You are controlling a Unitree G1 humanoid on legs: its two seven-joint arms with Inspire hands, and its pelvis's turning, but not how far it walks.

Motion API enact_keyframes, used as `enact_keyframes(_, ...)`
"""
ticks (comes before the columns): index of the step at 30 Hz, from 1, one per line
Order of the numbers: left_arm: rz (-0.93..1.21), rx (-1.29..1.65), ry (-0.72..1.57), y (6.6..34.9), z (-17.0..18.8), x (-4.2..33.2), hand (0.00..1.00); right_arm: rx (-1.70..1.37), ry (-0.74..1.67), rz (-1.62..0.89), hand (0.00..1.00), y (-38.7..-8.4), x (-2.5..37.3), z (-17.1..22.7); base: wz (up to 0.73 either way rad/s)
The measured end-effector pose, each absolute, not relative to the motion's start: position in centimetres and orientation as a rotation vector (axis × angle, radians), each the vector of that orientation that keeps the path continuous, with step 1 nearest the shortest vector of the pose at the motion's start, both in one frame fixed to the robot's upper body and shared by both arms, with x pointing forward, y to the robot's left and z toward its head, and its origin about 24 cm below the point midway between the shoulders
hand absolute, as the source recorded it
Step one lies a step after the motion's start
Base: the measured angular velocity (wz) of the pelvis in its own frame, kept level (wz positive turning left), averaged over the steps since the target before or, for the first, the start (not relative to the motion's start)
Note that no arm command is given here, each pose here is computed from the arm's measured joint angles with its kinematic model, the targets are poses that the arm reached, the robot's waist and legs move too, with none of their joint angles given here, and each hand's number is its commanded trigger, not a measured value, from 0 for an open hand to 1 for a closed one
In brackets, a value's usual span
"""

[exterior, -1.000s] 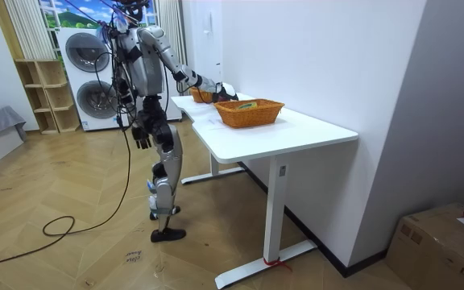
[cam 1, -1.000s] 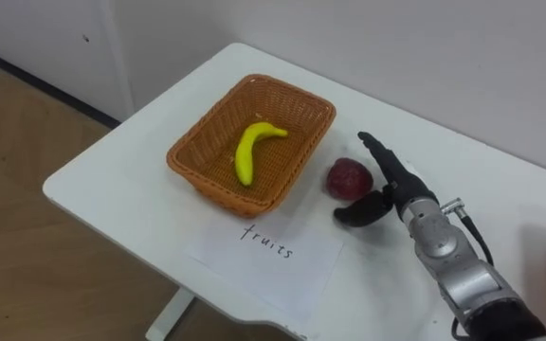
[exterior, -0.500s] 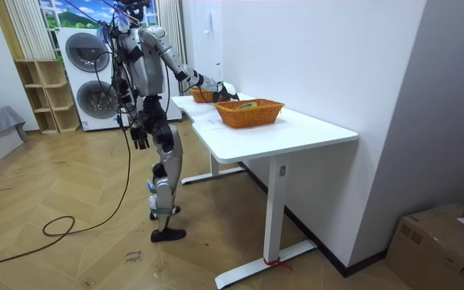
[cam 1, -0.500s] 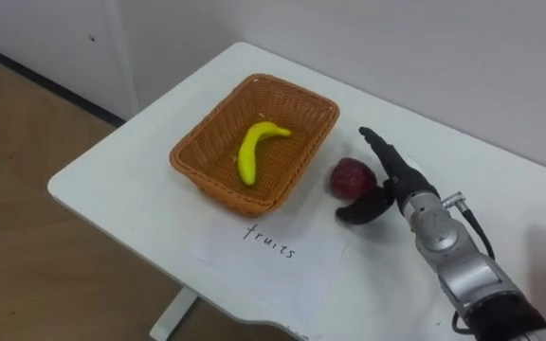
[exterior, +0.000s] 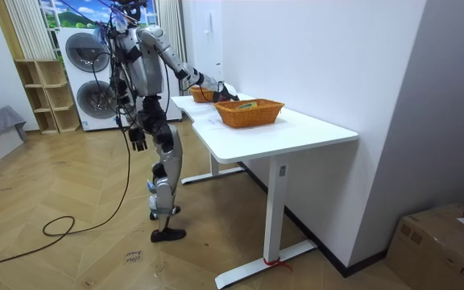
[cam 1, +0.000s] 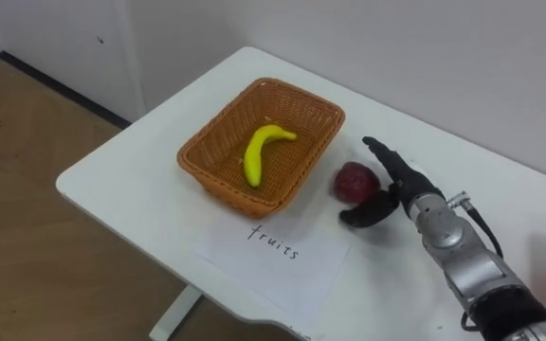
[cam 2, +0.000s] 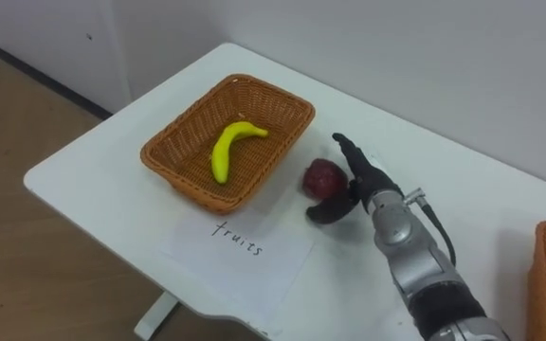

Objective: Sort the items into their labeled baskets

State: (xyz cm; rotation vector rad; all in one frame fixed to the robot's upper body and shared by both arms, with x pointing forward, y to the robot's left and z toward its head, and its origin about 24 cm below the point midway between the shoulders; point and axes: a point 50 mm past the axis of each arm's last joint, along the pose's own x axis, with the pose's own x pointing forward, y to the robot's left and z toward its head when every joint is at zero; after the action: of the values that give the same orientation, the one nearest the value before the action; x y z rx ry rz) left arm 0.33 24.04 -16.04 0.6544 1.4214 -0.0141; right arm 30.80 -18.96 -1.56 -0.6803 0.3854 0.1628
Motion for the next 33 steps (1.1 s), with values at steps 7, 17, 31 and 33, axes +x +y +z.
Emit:
enact_keyframes(7,-0.011,0.663,1.447,24.4,-16.0,0.0,0.00,-0.686,0.441,0.191,0.90,-19.5,30.7,-2.0,0.02)
enact_keyframes(17,-0.009,0.695,1.447,25.3,-15.9,0.9,0.00,-0.728,0.460,0.216,1.00,-20.5,31.4,-1.3,0.02)
enact_keyframes(31,0.010,0.693,1.454,26.0,-15.8,1.2,0.00,-0.804,0.497,0.228,1.00,-20.8,31.5,-1.6,0.00)
enact_keyframes(33,0.009,0.692,1.453,26.0,-15.8,1.3,0.00,-0.803,0.499,0.228,1.00,-20.8,31.4,-1.6,0.00)
